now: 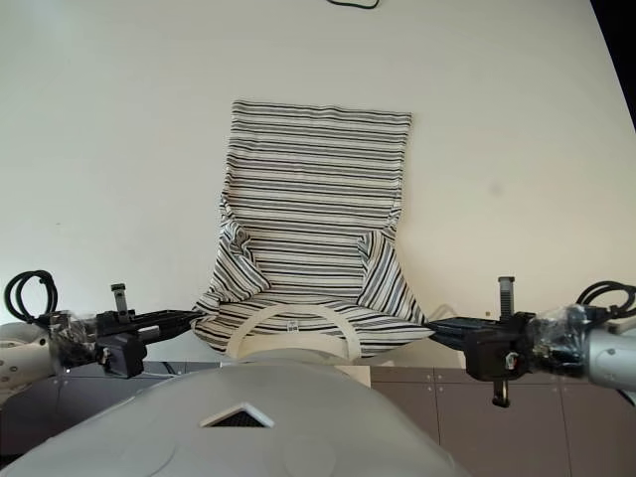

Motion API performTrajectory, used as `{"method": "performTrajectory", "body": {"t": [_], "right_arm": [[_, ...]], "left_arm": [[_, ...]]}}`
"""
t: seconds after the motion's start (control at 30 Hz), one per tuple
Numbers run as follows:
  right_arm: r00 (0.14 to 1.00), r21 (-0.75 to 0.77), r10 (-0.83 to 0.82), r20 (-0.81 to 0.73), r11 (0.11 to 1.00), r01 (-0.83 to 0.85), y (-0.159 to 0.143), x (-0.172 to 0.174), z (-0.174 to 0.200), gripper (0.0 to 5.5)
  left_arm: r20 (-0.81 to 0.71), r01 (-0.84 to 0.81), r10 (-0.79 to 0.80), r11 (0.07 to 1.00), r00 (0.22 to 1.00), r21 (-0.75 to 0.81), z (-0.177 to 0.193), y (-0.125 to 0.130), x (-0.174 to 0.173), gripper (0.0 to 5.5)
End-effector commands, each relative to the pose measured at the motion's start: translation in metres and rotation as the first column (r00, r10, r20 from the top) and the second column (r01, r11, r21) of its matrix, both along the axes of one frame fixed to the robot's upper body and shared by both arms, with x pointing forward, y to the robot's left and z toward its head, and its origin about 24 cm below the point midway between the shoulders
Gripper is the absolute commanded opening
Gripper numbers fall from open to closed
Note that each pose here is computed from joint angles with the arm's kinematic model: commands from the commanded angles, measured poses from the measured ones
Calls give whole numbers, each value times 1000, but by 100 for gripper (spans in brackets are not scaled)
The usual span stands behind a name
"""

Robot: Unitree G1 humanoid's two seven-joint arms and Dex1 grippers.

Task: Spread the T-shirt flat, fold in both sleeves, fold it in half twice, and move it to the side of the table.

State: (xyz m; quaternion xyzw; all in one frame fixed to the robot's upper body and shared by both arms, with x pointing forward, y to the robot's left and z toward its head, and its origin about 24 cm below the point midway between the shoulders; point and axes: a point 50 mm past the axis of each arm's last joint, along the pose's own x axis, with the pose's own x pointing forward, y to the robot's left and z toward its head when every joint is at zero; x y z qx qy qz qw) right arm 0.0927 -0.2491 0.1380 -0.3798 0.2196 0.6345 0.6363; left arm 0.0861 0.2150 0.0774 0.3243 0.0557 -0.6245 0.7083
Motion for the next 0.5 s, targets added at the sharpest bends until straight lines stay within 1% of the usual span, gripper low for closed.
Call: {"method": "performTrajectory", "body": {"t": [0.03, 0.1, 0.17, 0.27, 0.37, 0.43, 0.5], "right_arm": [[999, 14, -23, -47, 1000, 24, 5, -4, 23, 15], [997, 34, -42, -59, 998, 44, 8, -3, 36, 15], [997, 64, -61, -44, 996, 64, 9, 5, 46, 15], [995, 103, -98, -6, 990, 98, 7, 25, 54, 15], [989, 164, -149, -13, 975, 149, 4, 53, 53, 15], [979, 204, -201, -46, 957, 206, -1, 74, 47, 15], [965, 244, -248, -85, 934, 261, -5, 94, 40, 15]], "left_arm": [[-90, 3, -3, 1000, 996, -4, 15, 1, -2, 10], [-138, -14, 8, 999, 990, -36, 27, -1, -1, 10], [-163, -25, 15, 998, 987, -64, 39, -4, 5, 10], [-141, -43, 29, 994, 990, -103, 54, -9, 24, 10], [-52, -132, 126, 980, 991, -147, 59, -16, 65, 10], [-30, -226, 224, 956, 974, -186, 57, -18, 96, 10], [-43, -314, 312, 926, 949, -211, 52, -18, 123, 10]]}}
